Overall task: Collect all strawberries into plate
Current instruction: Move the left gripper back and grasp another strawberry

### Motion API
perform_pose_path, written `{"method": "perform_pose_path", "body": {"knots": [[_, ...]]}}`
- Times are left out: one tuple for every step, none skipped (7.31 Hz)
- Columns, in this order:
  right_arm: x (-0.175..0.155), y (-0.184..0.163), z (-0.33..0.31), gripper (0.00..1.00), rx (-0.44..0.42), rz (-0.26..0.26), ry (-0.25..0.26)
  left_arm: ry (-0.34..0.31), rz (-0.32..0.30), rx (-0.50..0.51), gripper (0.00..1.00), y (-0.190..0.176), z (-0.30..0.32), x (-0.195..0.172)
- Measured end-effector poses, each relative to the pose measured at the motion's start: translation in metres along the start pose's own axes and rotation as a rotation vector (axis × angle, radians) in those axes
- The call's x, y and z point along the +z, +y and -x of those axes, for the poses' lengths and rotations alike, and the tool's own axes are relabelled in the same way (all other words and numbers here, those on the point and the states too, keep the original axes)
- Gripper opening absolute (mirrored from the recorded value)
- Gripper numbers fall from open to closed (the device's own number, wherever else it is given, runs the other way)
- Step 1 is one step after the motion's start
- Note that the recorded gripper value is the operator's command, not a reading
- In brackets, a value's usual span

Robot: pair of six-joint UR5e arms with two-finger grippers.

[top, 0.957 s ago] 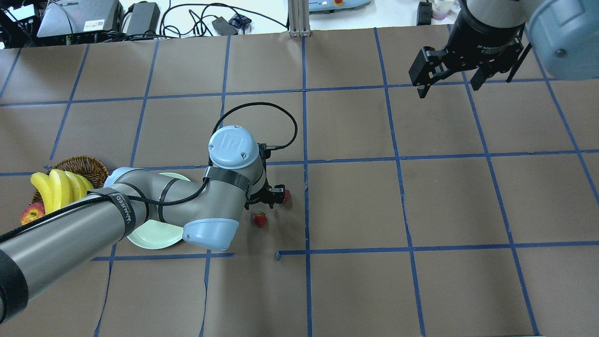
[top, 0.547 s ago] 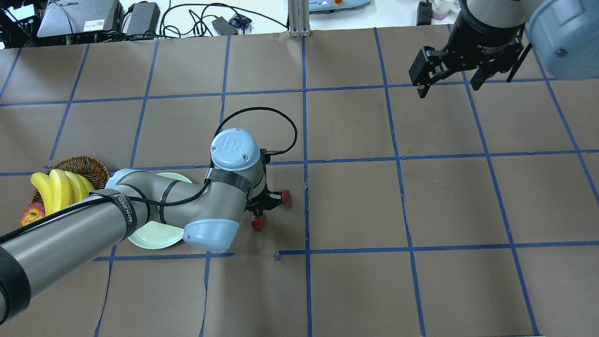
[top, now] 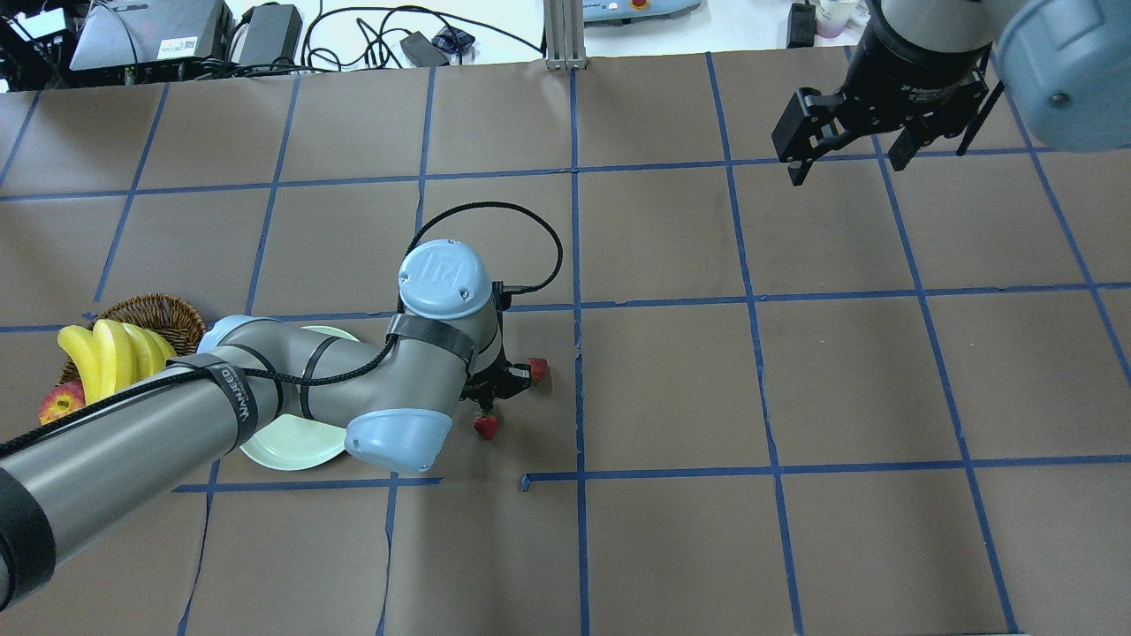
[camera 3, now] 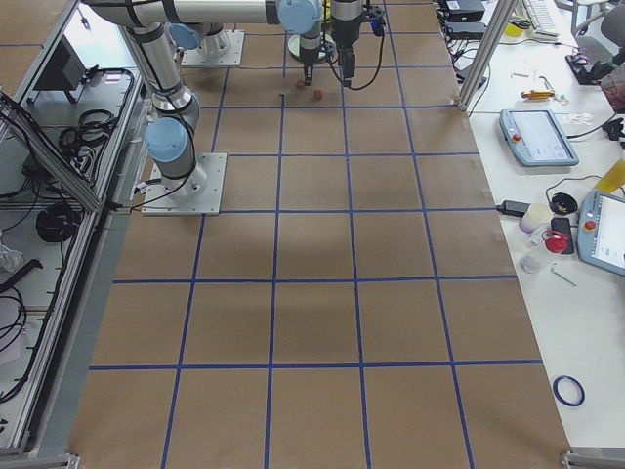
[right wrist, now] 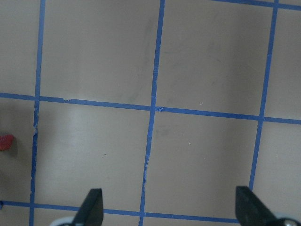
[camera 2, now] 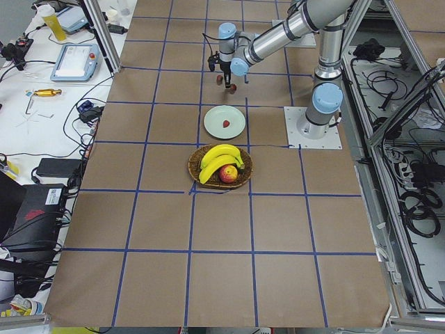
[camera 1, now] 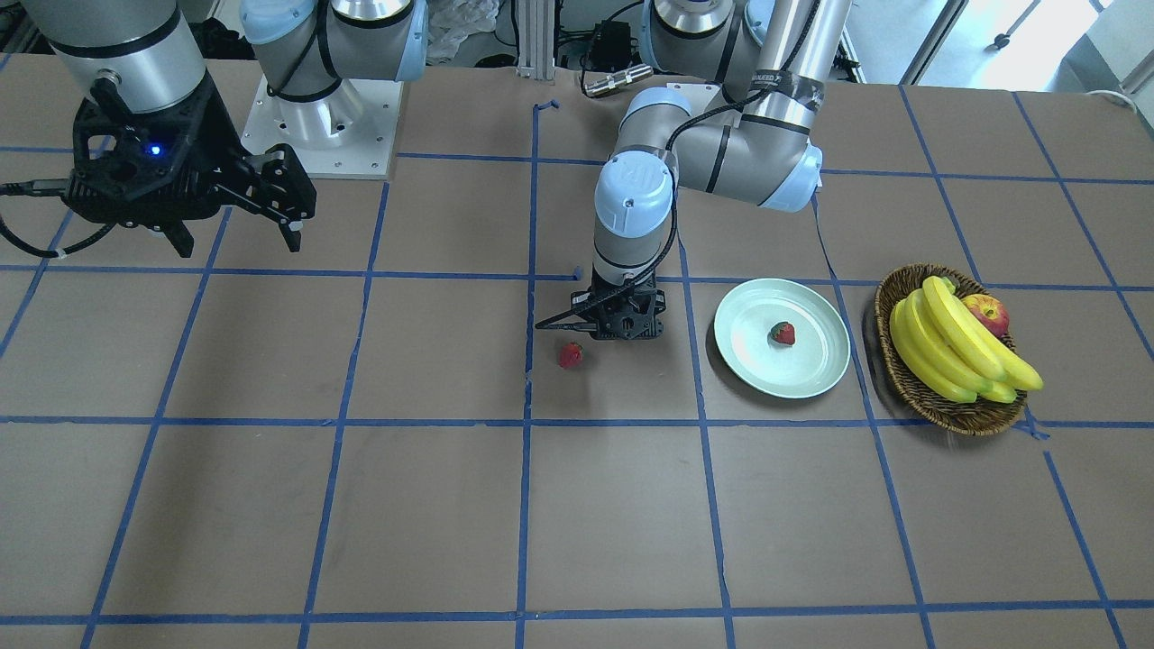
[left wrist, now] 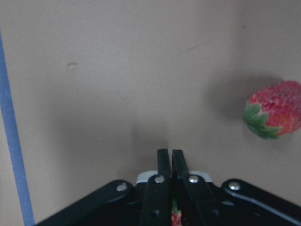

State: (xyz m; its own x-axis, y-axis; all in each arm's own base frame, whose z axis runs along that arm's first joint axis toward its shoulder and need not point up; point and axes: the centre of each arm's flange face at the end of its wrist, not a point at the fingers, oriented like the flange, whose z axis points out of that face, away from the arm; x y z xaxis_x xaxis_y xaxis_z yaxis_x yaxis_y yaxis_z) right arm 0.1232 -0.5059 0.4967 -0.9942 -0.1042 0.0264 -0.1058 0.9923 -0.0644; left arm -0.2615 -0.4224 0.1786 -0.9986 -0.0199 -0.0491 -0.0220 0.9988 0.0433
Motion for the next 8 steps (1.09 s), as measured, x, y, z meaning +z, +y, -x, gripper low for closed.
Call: {"method": "perform_pose_path", "body": {"knots": [[0.0, 0.0, 0.0, 1.0, 0.0, 0.0, 0.0, -0.003, 0.007, 0.002, 0.21, -0.001, 0.0, -0.001], [0.0, 0.0, 0.0, 1.0, 0.0, 0.0, 0.0, -0.006, 0.015, 0.003, 0.57, 0.0, 0.0, -0.002], [0.0, 0.0, 0.0, 1.0, 0.0, 0.0, 0.0, -0.007, 0.017, 0.003, 0.57, 0.0, 0.0, -0.003], [0.0, 0.0, 0.0, 1.0, 0.0, 0.0, 0.0, -0.007, 0.017, 0.003, 0.47, 0.0, 0.001, -0.005], [0.0, 0.0, 0.0, 1.0, 0.0, -0.001, 0.0, -0.008, 0.02, 0.004, 0.47, 0.002, 0.001, -0.006], [0.0, 0.0, 0.0, 1.0, 0.0, -0.001, 0.0, -0.01, 0.028, 0.004, 0.47, 0.005, 0.0, -0.004], [0.0, 0.0, 0.0, 1.0, 0.0, -0.001, 0.0, -0.014, 0.037, 0.005, 0.46, 0.009, -0.001, -0.003], [0.0, 0.0, 0.0, 1.0, 0.0, -0.001, 0.0, -0.017, 0.045, 0.01, 0.46, 0.012, -0.003, 0.0]]}}
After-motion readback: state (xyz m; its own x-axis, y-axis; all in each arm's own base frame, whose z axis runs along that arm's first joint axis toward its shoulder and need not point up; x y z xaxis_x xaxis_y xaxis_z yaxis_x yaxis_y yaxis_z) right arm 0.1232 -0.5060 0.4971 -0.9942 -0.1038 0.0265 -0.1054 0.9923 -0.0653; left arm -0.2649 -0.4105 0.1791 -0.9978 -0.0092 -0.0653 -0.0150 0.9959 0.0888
